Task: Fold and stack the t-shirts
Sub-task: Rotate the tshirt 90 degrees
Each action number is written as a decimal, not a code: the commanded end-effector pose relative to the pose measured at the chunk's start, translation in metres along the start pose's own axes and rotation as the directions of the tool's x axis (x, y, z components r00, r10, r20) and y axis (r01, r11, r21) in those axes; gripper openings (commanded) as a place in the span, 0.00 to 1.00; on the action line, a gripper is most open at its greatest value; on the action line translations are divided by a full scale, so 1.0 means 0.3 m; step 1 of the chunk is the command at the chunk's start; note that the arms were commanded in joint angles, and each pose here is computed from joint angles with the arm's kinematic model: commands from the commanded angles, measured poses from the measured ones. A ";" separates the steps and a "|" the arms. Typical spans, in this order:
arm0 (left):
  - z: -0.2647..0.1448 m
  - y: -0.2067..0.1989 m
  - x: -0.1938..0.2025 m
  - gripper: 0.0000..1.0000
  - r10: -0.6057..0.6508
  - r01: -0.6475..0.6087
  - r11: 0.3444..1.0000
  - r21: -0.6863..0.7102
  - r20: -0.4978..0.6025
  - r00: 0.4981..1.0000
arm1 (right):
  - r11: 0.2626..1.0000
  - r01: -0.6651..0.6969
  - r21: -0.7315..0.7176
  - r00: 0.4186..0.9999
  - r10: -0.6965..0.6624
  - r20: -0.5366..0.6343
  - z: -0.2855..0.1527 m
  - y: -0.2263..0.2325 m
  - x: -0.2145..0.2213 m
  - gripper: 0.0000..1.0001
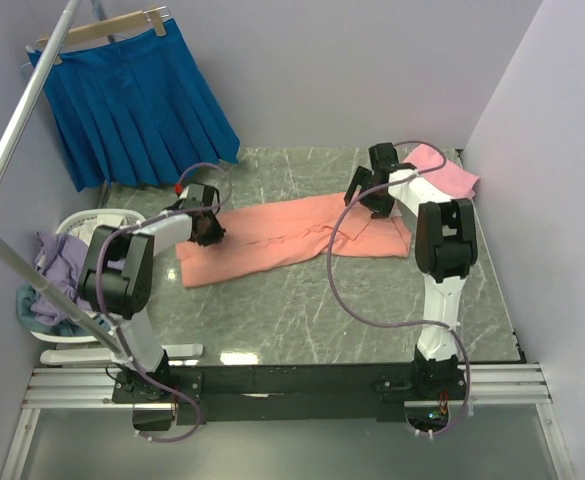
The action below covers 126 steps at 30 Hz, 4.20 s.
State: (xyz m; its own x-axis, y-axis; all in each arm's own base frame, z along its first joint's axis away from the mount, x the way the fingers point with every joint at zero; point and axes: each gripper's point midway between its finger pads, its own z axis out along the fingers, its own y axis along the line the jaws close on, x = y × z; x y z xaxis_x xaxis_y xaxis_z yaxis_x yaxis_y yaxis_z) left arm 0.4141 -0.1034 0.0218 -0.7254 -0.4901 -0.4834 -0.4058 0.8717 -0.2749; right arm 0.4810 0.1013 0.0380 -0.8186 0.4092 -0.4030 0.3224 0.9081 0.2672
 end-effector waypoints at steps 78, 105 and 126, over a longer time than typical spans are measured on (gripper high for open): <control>0.300 -0.764 -0.196 0.47 0.267 -0.209 0.740 0.640 0.005 0.964 | 0.897 0.416 -0.146 0.875 -0.439 -0.205 -0.270 0.115 0.946 1.00; -0.136 -0.666 0.016 0.67 0.301 -0.237 0.753 0.613 -0.002 0.954 | 0.940 0.285 -0.188 0.946 -0.243 0.216 -0.582 0.120 0.562 1.00; -0.314 -0.414 0.532 0.62 0.363 -0.247 0.824 0.510 -0.142 0.921 | 0.896 0.208 -0.393 0.978 -0.183 0.102 -0.017 0.581 -0.089 1.00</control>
State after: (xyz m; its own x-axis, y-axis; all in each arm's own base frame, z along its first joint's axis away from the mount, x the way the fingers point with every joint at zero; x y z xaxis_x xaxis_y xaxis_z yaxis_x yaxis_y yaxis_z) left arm 0.2965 -0.2909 0.0551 -0.9102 -0.0969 -0.4026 0.1555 0.8211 -0.5493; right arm 0.5422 0.2239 0.0872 -0.7844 0.2733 -0.5568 0.0240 0.9104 0.4131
